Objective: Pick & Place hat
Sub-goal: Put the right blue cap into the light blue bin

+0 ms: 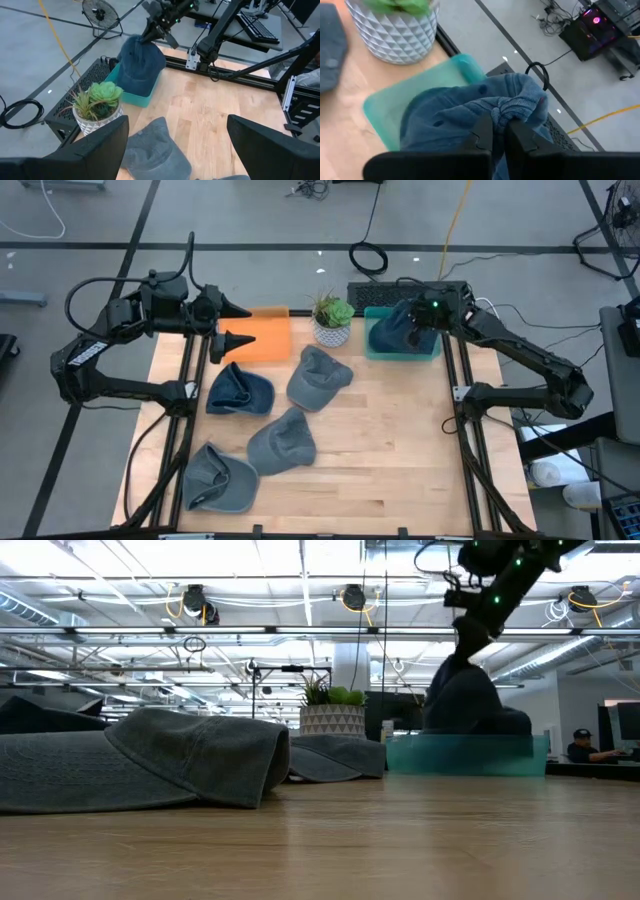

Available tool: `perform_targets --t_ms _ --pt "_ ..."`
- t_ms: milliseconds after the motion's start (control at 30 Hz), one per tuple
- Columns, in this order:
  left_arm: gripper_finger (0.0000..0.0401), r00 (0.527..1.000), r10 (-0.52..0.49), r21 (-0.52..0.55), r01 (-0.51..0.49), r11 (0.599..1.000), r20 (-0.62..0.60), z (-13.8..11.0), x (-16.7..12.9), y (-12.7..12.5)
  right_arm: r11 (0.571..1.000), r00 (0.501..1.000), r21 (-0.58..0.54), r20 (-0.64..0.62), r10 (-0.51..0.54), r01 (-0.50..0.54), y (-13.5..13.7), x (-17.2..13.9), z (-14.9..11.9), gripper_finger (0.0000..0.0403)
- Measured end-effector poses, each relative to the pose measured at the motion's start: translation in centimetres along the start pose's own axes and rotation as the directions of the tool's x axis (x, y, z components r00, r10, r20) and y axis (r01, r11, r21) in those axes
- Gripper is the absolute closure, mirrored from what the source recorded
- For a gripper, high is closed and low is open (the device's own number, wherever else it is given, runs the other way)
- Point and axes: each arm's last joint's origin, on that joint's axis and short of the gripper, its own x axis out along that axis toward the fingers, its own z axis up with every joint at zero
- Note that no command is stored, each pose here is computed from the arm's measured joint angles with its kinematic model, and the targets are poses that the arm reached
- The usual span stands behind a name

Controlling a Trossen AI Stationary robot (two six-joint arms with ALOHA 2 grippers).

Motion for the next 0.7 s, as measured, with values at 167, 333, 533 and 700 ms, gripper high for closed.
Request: perform_targets --t_ms 167,333,533,700 --pt "0.0054 1.000 0.000 0.002 0.000 1.000 0.000 0.0 0.0 0.0 0.998 0.998 0.037 -0.054 -0.039 0.041 -0.3 2.0 -2.6 0.0397" --pt "0.0054 1.000 0.002 -0.001 -0.002 1.000 0.001 0.0 0.0 0.0 0.993 0.990 0.104 -0.137 -0.044 0.059 -0.1 3.3 -5.0 0.0397" --pt "0.0054 1.000 0.003 0.012 -0.003 1.000 0.000 0.0 0.0 0.0 0.973 0.960 0.130 -0.235 -0.155 0.189 0.0 4.1 -7.1 0.0385" --pt "0.0054 1.000 0.021 0.005 -0.021 1.000 0.000 0.0 0.1 0.1 0.974 0.975 0.173 -0.194 -0.112 0.146 0.0 3.8 -6.8 0.0326"
